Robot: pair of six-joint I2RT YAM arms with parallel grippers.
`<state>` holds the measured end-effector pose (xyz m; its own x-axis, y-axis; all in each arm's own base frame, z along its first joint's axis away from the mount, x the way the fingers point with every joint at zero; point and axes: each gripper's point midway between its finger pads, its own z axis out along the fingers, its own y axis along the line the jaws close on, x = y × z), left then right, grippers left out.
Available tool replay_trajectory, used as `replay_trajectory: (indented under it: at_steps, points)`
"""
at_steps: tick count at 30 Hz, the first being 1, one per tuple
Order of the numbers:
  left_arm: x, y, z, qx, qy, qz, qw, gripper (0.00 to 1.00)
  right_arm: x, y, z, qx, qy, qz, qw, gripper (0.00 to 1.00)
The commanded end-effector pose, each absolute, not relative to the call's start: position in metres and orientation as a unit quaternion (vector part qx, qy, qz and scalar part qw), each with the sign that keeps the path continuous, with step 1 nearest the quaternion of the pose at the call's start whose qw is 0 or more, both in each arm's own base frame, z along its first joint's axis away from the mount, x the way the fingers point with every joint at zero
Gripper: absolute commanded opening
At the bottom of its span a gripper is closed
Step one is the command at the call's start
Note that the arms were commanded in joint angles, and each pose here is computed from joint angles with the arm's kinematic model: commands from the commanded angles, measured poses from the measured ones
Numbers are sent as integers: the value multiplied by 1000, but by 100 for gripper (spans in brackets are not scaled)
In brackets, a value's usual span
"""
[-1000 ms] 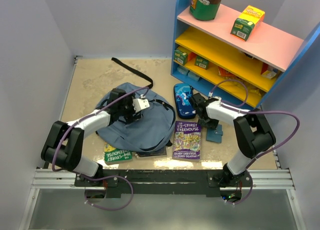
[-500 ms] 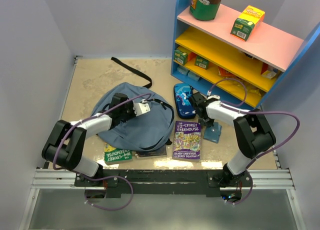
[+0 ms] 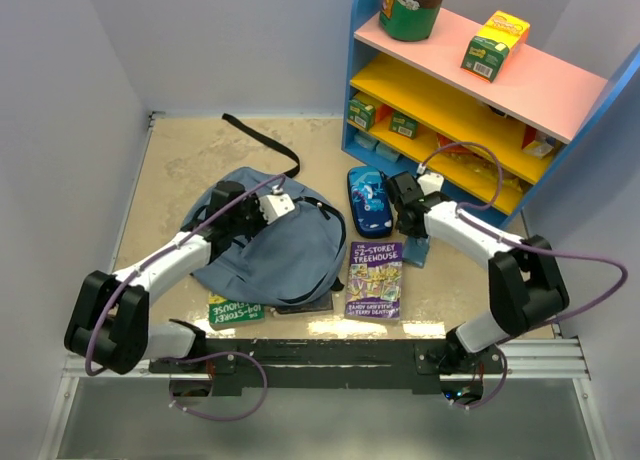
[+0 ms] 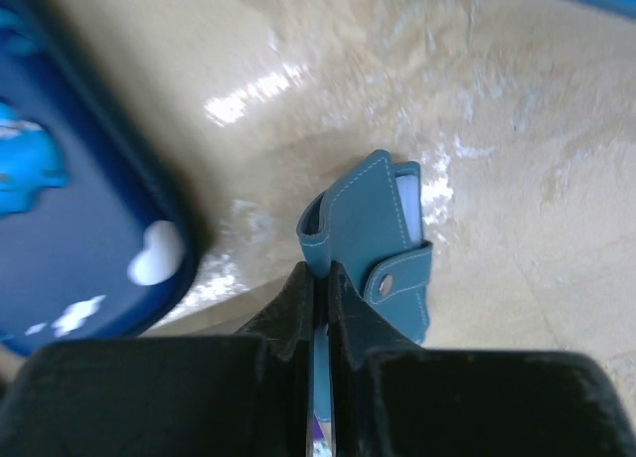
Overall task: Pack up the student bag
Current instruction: Pick up the personal item from the center of the board.
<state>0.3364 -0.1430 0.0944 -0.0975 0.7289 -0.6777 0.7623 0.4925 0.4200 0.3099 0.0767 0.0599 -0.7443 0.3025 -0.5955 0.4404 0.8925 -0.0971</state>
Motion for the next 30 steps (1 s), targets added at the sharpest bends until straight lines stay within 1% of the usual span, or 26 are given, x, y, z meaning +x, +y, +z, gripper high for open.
replay_trajectory:
  at_steps: [1,7,8,10,15,18,19,23,25,26,29,30]
  points:
    - [341,-155,124,482,731,-50,480,0,343,89,112,204,899,-61,382,0]
    - [341,-153,129,472,735,-51,485,0,359,110,171,178,875,10,451,0]
    - [343,-151,132,467,736,-49,487,0,364,114,188,177,867,18,465,0]
    - [348,-151,147,462,733,-46,497,0,369,121,209,168,860,33,482,0]
    - [358,-155,184,448,730,-53,513,0,377,176,272,123,827,122,535,0]
    - [359,-157,197,437,734,-63,516,0,376,220,295,86,817,201,534,0]
    - [358,-158,201,434,734,-68,518,0,375,239,309,82,800,243,543,0]
    - [350,-164,206,413,744,-105,515,0,351,305,315,35,756,407,511,0]
    - [347,-166,203,409,748,-114,509,0,341,330,325,25,729,462,505,0]
    - [347,-166,203,407,749,-116,509,0,334,343,318,9,728,481,488,0]
    - [348,-165,199,402,754,-117,506,0,315,366,327,-8,690,549,472,0]
    - [349,-165,198,402,756,-118,504,0,309,374,325,-11,684,571,453,0]
